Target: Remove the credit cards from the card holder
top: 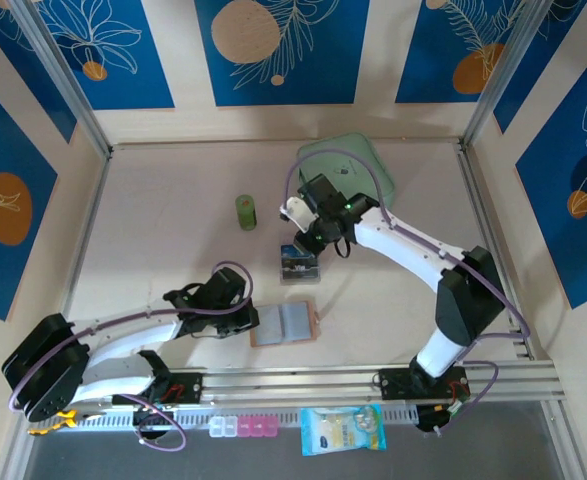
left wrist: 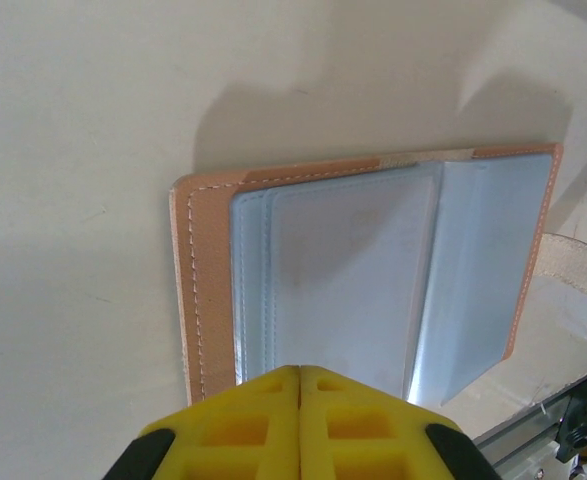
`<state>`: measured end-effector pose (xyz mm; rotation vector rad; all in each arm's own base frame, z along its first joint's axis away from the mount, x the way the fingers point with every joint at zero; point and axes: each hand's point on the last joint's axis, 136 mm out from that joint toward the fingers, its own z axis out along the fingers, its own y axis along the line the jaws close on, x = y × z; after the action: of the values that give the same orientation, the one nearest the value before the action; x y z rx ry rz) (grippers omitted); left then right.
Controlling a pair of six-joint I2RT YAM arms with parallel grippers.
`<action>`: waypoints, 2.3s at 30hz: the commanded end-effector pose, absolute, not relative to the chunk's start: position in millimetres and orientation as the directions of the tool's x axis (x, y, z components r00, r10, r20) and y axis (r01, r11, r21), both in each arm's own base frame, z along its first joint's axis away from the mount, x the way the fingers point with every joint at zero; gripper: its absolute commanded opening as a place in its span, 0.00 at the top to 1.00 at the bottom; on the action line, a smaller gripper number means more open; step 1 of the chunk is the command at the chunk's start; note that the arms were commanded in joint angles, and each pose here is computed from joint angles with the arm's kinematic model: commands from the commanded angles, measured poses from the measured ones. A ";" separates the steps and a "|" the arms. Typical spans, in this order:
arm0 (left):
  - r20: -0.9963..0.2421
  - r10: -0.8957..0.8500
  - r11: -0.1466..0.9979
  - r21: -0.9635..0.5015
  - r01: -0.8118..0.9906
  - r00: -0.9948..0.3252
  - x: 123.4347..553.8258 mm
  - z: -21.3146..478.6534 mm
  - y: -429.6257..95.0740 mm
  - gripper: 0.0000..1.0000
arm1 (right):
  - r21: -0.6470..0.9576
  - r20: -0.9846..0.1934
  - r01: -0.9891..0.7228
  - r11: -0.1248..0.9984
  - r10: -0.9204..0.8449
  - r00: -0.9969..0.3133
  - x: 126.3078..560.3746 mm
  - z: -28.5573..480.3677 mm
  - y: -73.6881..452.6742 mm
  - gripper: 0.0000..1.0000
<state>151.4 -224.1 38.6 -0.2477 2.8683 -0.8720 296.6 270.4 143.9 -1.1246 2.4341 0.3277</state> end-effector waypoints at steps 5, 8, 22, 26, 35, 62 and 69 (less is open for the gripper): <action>-0.081 -0.191 0.842 -0.526 -0.121 -0.978 144.1 30.0 -208.9 0.96 | 0.487 -0.399 -0.453 0.746 -0.271 -0.876 239.0 143.7 290.6 0.84; -0.084 -0.198 0.848 -0.515 -0.127 -0.977 142.1 28.0 -203.7 0.97 | 0.587 -0.303 -0.334 0.737 -0.182 -0.935 217.5 129.6 291.9 0.90; -0.065 -0.196 0.852 -0.506 -0.137 -0.978 140.2 15.9 -203.9 0.98 | 0.653 -0.094 -0.174 0.737 -0.149 -0.984 159.1 89.6 316.3 0.80; -0.063 -0.195 0.850 -0.509 -0.136 -0.979 141.7 15.4 -206.6 0.98 | 0.658 -0.075 -0.168 0.734 -0.157 -0.985 153.0 83.6 327.7 0.73; -0.066 -0.190 0.862 -0.488 -0.135 -0.979 140.5 12.3 -202.1 0.98 | 0.622 0.005 -0.129 0.772 -0.169 -0.986 146.7 59.0 343.0 0.66; -0.065 -0.189 0.868 -0.477 -0.136 -0.980 139.3 8.5 -199.6 0.98 | 0.450 0.053 -0.114 0.886 -0.154 -0.987 146.3 29.9 317.3 0.71; -0.075 -0.190 0.861 -0.492 -0.130 -0.979 143.5 18.0 -203.9 0.98 | 0.485 0.066 -0.108 0.868 -0.160 -0.985 145.0 26.9 316.9 0.72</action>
<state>140.5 -209.6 17.9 -0.2652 2.9122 -0.8043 150.2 323.1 25.6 -0.2097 3.1248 0.7905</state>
